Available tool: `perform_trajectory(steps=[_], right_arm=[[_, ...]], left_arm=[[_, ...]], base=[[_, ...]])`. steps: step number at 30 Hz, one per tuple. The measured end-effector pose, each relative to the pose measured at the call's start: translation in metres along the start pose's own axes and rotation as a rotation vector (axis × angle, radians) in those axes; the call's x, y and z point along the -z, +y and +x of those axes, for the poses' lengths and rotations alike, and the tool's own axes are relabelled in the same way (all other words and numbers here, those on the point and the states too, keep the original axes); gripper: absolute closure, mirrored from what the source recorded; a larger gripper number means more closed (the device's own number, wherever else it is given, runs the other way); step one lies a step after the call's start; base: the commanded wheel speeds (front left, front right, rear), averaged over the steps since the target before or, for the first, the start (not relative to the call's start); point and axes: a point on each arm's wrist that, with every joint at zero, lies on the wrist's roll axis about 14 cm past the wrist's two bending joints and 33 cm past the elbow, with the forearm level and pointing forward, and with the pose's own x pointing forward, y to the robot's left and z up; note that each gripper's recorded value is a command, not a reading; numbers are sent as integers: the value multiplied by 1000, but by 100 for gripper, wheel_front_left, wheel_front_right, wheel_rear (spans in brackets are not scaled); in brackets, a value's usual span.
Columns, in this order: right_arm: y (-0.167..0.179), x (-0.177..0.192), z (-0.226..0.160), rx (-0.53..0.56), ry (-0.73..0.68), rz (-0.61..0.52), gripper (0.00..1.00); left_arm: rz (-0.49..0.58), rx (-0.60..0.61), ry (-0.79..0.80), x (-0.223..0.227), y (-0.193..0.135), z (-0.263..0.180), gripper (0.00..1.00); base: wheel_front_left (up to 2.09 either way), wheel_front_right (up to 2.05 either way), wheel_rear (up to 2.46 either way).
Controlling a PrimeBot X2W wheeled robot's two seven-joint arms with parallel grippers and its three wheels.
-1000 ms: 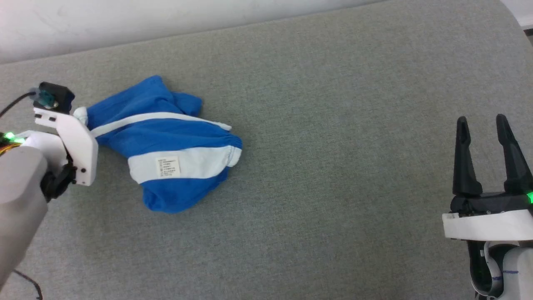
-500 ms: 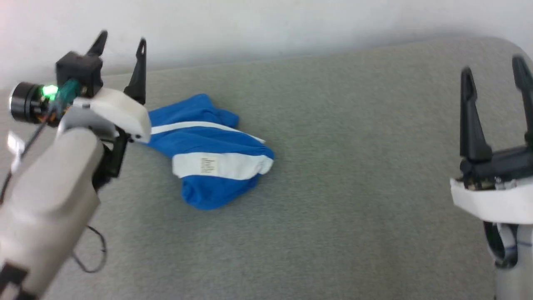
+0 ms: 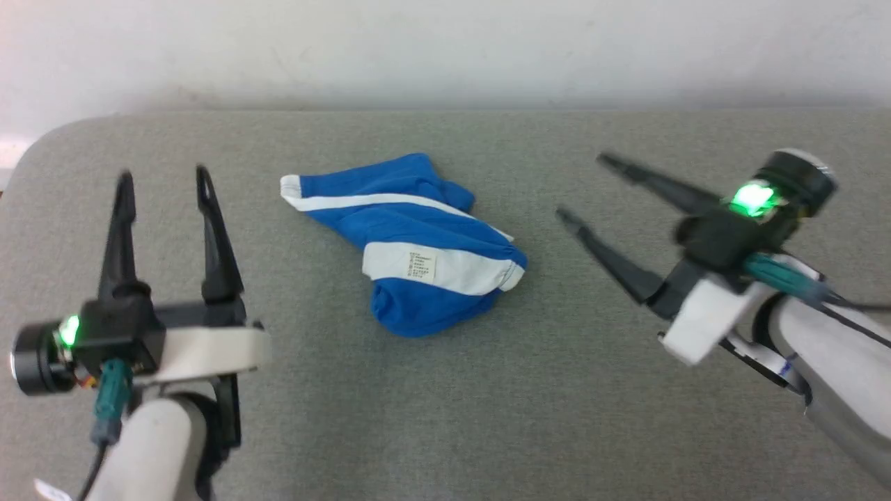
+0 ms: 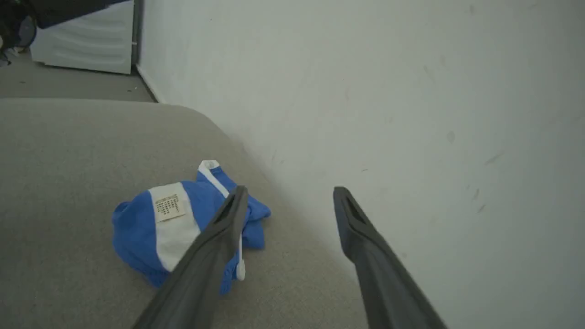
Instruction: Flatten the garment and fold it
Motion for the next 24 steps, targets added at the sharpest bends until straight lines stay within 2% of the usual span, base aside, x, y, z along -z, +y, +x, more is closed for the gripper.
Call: perform_trajectory(steps=[4,6,9,14,19,24], right_arm=[[34,49,12,-194,290,69,0],[46,71,13,-278,427,66,0],[55,89,20,-357,553,66,0],[64,107,43,-417,630,57,0],[115,148,29,-547,784,103,0],[121,174,33,-561,790,90,0]], left_arm=[[-6,-45,59,15,5,-23,0],[-8,-69,82,21,8,-30,0],[-7,-103,110,29,13,-37,0],[-14,-137,161,44,18,-44,0],[4,-161,208,59,25,-50,0],[24,-190,232,68,35,-50,0]], base=[[0,0,0],[0,0,0],[0,0,0],[0,0,0],[0,0,0],[0,0,0]])
